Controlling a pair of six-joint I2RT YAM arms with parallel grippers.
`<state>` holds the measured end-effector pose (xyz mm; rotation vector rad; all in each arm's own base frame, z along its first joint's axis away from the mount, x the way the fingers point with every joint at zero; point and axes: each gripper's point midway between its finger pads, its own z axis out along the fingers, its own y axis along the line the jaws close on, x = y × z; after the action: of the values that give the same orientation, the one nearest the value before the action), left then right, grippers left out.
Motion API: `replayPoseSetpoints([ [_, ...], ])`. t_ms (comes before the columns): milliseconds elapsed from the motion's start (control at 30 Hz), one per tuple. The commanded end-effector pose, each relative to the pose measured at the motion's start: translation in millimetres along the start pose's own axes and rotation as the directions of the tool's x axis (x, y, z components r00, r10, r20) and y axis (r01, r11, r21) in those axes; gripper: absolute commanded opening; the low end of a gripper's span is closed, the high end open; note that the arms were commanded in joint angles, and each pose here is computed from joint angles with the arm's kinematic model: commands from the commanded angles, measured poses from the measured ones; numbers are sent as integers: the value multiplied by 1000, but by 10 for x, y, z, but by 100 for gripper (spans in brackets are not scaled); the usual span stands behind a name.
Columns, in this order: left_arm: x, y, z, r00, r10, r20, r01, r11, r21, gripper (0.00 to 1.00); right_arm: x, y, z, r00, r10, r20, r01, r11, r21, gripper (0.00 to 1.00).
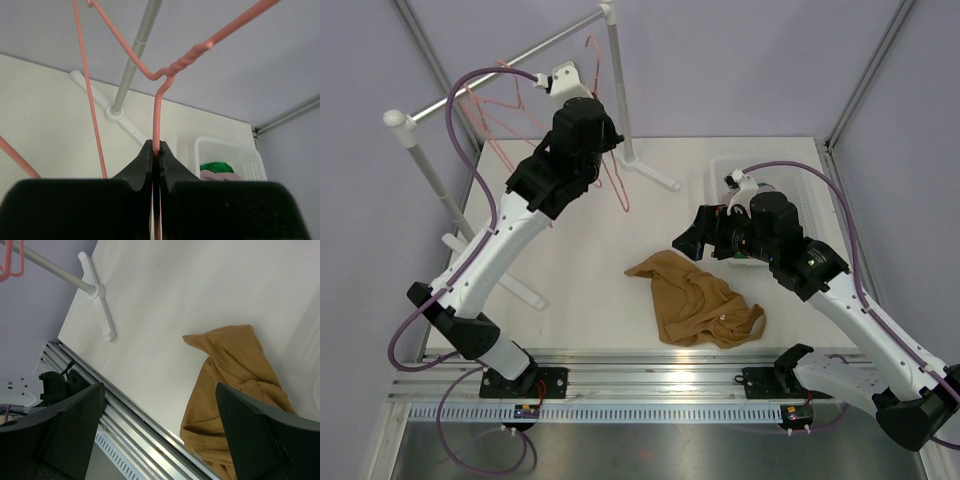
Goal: Remove the tank top from the hanger
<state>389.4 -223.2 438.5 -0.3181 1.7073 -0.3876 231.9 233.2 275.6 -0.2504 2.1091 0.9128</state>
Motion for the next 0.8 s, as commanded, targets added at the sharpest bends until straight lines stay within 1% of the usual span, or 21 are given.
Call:
replayPoseSetpoints([
  [0, -314, 107, -37, 989, -139, 53, 143, 987, -69, 0, -146, 41, -71, 998, -7, 60, 6, 1000, 8, 99],
  [33, -438, 153, -2, 983, -164, 78, 170, 983, -76, 0, -139, 58, -80, 998, -7, 55, 7, 1000, 0, 99],
  [100, -425, 205, 136, 978, -197, 70, 203, 975, -94, 0, -134, 81, -86, 999, -6, 52, 6, 1000, -12, 99],
  [133, -534, 276, 198, 972, -214, 97, 224, 969, -104, 0, -118, 98, -93, 999, -5, 44, 6, 1000, -22, 100],
  [200, -620, 311, 305, 963, -238, 127, 251, 963, -98, 0, -99, 108, -92, 999, -12, 34, 13, 999, -30, 99],
  [333, -840, 570, 458, 939, -282, 195, 311, 941, -137, 0, 3, 95, -92, 1000, -24, 3, 24, 999, -42, 99],
  [400, -834, 661, 574, 934, -300, 195, 331, 931, -153, 0, 32, 86, -94, 999, -33, -5, 33, 998, -45, 99],
  [433, -915, 743, 613, 927, -315, 206, 349, 924, -158, 0, 44, 79, -93, 999, -34, -9, 33, 999, -42, 100],
  [500, -885, 849, 739, 925, -326, 195, 359, 917, -173, 0, 74, 73, -76, 999, -37, -18, 36, 998, -48, 99],
  [633, -824, 975, 792, 925, -327, 195, 365, 907, -211, 0, 123, 34, -12, 998, -44, -36, 42, 998, -44, 99],
  [667, -789, 1002, 803, 921, -334, 199, 374, 901, -219, 0, 129, 27, 1, 998, -45, -37, 43, 998, -43, 100],
  [700, -668, 1101, 842, 924, -333, 188, 373, 894, -248, 0, 146, 18, 20, 998, -46, -43, 44, 998, -44, 100],
  [767, -611, 1168, 821, 914, -355, 195, 397, 881, -258, 0, 166, 13, 57, 998, -42, -54, 40, 998, -47, 99],
])
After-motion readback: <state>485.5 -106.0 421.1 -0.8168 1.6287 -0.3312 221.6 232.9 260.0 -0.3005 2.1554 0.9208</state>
